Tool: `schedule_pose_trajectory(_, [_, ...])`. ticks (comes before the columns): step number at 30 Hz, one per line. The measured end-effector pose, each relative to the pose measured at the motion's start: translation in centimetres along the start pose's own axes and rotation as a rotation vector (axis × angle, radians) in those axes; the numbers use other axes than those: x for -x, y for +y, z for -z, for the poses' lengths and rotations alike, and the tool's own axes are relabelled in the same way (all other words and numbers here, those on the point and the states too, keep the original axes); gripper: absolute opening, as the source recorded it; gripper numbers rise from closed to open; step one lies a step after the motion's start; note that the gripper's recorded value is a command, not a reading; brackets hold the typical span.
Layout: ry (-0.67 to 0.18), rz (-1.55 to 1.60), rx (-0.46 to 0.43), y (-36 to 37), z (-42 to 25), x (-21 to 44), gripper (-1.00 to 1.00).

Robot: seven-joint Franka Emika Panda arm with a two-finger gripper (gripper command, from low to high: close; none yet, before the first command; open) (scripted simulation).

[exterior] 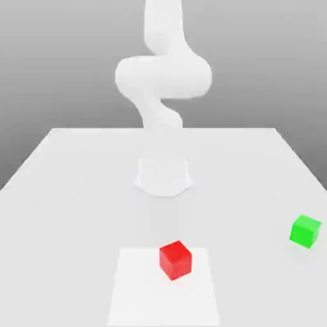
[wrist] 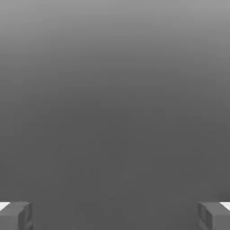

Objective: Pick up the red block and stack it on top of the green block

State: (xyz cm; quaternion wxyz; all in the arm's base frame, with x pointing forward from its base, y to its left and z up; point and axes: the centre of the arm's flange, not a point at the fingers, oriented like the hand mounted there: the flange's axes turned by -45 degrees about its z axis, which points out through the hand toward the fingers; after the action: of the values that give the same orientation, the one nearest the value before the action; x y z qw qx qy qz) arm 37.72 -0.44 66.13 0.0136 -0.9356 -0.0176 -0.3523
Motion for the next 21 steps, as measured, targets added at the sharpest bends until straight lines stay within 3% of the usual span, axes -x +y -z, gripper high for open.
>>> schedule_pose_trajectory(9, [-0.333,0.188,-0.117,-1.0,-20.8,10.3,0.00])
schedule_pose_trajectory(17, [-0.655,0.428,-0.160,-2.4,-32.4,27.4,0.00])
schedule_pose_trajectory(21, [-0.701,0.474,-0.163,-2.4,-34.5,31.0,0.00])
